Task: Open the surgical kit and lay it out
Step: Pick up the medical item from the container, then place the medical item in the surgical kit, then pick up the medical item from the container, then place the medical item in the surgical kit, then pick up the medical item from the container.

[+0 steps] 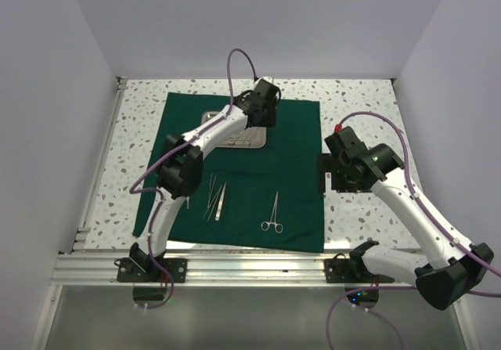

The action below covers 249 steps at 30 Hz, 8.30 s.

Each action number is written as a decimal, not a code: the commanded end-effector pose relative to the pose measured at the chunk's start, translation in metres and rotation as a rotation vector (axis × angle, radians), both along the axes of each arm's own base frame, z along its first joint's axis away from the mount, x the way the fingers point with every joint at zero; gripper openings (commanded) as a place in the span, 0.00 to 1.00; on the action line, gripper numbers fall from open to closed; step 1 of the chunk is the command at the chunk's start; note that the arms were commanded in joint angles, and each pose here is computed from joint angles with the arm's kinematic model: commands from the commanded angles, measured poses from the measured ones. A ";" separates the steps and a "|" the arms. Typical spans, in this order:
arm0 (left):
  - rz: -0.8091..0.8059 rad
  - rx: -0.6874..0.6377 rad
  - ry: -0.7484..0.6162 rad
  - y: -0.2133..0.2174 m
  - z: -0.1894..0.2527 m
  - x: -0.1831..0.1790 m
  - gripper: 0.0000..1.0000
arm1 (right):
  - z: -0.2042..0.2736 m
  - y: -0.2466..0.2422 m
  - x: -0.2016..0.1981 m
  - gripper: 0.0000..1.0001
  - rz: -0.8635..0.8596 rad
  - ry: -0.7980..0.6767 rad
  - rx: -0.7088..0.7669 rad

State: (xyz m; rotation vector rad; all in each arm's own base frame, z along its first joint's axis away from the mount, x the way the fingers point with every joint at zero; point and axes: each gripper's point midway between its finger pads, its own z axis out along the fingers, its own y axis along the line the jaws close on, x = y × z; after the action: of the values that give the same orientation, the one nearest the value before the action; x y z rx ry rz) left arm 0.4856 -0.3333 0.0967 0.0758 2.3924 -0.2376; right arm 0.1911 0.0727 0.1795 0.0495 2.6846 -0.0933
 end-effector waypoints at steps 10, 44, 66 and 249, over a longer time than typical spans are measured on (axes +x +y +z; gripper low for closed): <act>0.038 0.153 0.023 0.039 -0.039 0.010 0.57 | 0.006 -0.010 -0.004 0.98 0.014 -0.016 -0.036; -0.027 0.237 0.428 0.077 -0.157 -0.107 0.26 | 0.004 -0.014 -0.009 0.98 -0.026 -0.042 -0.021; -0.002 0.243 0.501 0.086 -0.189 -0.099 0.09 | 0.005 -0.012 -0.007 0.98 -0.005 -0.048 -0.018; 0.204 0.127 0.113 0.187 0.007 0.043 0.34 | 0.013 0.022 0.033 0.98 -0.026 0.003 0.030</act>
State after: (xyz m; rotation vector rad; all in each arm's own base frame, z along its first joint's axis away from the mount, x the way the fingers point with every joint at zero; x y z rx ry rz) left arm 0.4941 -0.1403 0.0862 -0.1441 2.5712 0.0585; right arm 0.2241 0.1023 0.1813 0.0260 2.6938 -0.0111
